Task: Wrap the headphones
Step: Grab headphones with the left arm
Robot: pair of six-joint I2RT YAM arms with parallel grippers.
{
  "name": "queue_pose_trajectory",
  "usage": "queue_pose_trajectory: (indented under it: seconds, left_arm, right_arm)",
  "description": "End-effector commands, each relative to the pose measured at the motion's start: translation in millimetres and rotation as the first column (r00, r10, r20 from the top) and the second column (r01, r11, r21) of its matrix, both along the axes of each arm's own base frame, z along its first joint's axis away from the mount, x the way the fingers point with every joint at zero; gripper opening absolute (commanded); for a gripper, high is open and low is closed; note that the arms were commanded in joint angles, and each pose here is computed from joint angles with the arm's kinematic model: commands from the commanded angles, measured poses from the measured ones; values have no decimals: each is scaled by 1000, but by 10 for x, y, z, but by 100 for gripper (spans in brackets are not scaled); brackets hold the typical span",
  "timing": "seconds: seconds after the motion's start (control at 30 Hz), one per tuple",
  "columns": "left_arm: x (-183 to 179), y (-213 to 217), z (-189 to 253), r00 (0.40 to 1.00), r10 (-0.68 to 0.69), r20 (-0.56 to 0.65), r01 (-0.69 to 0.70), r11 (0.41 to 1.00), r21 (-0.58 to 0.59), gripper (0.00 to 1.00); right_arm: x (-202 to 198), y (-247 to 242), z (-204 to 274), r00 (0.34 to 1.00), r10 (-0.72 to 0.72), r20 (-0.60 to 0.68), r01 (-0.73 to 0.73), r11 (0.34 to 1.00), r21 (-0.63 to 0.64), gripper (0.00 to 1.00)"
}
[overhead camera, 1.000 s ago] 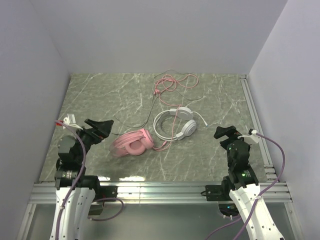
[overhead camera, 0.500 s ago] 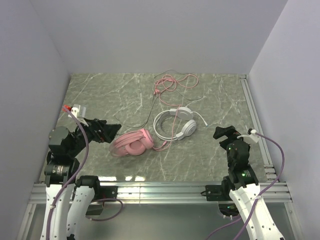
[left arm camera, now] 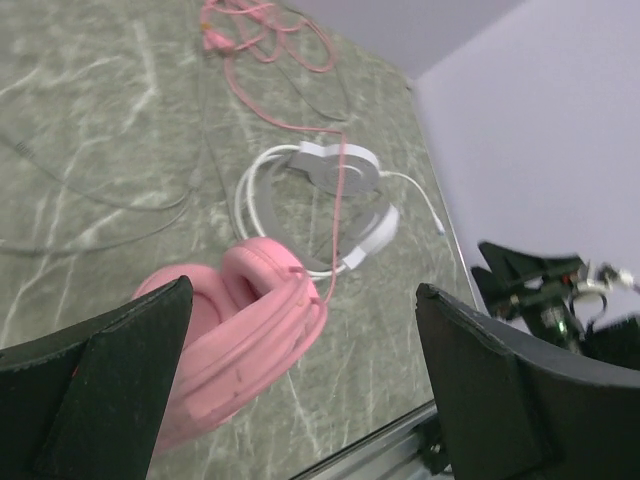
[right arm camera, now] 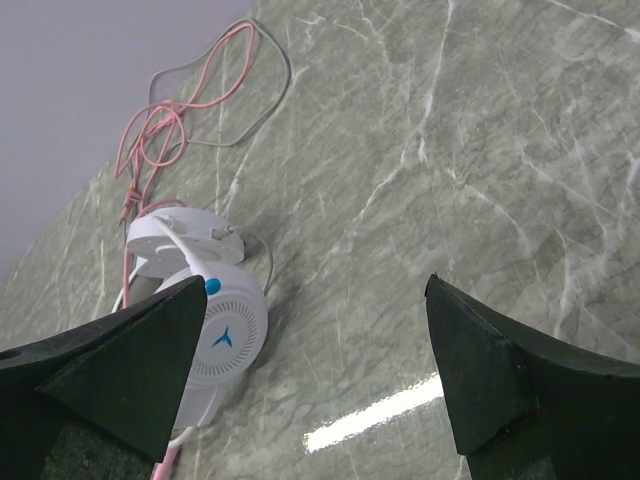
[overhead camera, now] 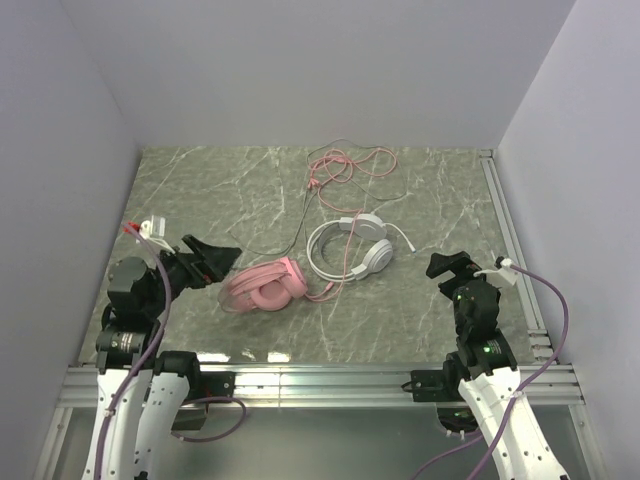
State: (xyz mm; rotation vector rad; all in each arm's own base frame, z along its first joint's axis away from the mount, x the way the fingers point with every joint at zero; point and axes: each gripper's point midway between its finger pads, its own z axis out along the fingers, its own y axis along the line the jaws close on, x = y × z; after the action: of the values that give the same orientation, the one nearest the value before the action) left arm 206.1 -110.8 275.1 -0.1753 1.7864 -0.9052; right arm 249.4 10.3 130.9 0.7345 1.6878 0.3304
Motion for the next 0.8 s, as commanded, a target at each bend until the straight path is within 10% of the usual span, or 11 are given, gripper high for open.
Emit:
queue_pose_trajectory:
  seconds: [0.0, 0.77]
  left_arm:
    - [17, 231, 47, 972, 194, -130, -206, 975, -82, 99]
    - [-785, -18, 649, 934, 62, -352, -226, 865, -447, 99]
  right_arm:
    - [40, 2, 123, 999, 5, 46, -4, 1000, -4, 97]
    - [45, -44, 75, 999, -30, 16, 30, 1000, 2, 97]
